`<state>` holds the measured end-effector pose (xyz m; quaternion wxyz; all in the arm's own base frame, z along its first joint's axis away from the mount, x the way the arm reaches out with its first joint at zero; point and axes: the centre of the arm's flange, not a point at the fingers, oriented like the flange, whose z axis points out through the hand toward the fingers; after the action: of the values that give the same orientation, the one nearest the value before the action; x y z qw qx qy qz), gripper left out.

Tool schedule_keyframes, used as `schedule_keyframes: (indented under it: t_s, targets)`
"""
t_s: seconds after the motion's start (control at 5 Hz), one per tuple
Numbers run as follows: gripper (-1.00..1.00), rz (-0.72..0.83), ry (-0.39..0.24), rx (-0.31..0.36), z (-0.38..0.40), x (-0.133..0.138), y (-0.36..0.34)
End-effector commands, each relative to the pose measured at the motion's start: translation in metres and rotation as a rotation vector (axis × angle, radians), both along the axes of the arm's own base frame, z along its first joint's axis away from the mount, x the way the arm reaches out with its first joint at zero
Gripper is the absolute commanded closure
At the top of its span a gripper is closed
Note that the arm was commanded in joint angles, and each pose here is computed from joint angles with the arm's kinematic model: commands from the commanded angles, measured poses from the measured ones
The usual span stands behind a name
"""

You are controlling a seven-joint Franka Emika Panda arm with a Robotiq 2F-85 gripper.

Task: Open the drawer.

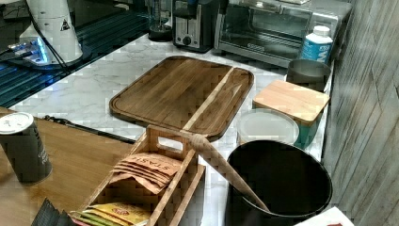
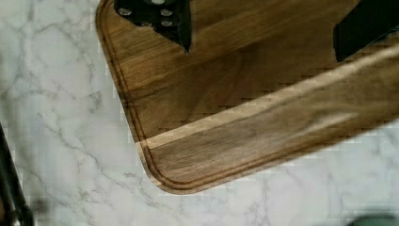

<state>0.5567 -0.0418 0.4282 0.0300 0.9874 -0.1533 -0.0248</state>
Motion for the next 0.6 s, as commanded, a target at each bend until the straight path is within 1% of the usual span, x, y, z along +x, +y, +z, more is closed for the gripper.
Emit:
schedule_keyframes:
  t_s: [0.2,0.4,0.6]
  targets:
    - [-1.0,0.219,-0.075,0.036,-0.016,-0.038,-0.125]
    - [-1.0,0.26,-0.049,0.008,-0.02,-0.033,-0.146]
    - [-1.0,0.302,-0.096,-0.007,-0.032,-0.038,-0.17]
